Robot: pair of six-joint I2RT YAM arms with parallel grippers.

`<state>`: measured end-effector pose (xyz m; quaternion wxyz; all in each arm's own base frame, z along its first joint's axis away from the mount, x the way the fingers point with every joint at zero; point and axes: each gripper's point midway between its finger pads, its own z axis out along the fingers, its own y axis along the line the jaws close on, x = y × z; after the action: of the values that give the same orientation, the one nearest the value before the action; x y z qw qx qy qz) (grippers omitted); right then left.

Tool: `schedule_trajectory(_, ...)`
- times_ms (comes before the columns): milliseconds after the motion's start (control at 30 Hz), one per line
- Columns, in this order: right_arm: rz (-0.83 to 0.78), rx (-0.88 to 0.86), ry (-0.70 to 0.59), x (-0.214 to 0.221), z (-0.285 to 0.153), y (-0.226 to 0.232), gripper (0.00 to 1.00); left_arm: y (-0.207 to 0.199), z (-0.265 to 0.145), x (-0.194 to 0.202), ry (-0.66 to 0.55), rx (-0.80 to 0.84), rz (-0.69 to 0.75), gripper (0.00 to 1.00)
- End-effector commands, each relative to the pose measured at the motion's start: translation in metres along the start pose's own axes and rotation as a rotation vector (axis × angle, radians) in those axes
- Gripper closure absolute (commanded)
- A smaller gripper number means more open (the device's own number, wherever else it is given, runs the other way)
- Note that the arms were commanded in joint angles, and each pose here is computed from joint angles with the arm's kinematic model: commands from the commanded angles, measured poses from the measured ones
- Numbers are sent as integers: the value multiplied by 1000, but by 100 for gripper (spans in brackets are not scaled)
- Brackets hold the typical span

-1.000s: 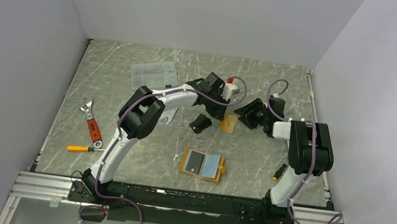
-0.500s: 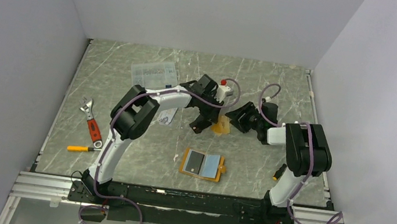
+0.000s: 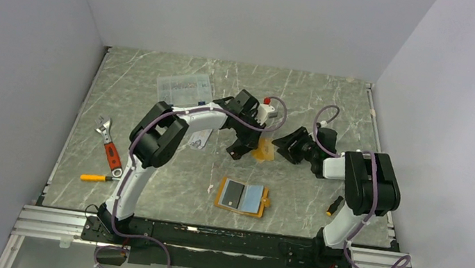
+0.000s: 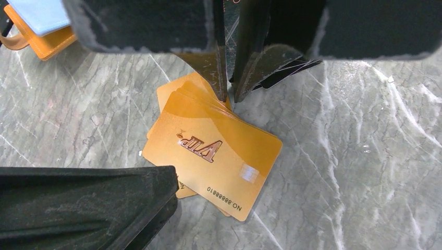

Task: Put the credit cards into the card holder
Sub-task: Move the credit card to the center of the board, then pick up the credit card from the center of the board.

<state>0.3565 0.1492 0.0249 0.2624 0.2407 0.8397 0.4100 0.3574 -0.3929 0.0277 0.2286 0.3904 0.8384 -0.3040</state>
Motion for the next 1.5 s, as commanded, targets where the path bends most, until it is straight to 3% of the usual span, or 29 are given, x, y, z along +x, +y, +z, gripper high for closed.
schedule_trajectory(0, 84, 256, 172, 64, -9, -75, 47, -4, 0, -12, -10, 2, 61, 84)
schedule_trajectory(367, 105, 272, 200, 87, -15, -80, 48, -14, 15, -22, -10, -2, 109, 83)
schedule_trajectory(967, 181, 115, 116, 87, -24, -72, 56, -37, 37, 7, 68, 48, 136, 84)
schedule_trajectory(1467, 205, 101, 72, 79, -25, -73, 70, -71, 36, 31, 127, 178, 78, 84)
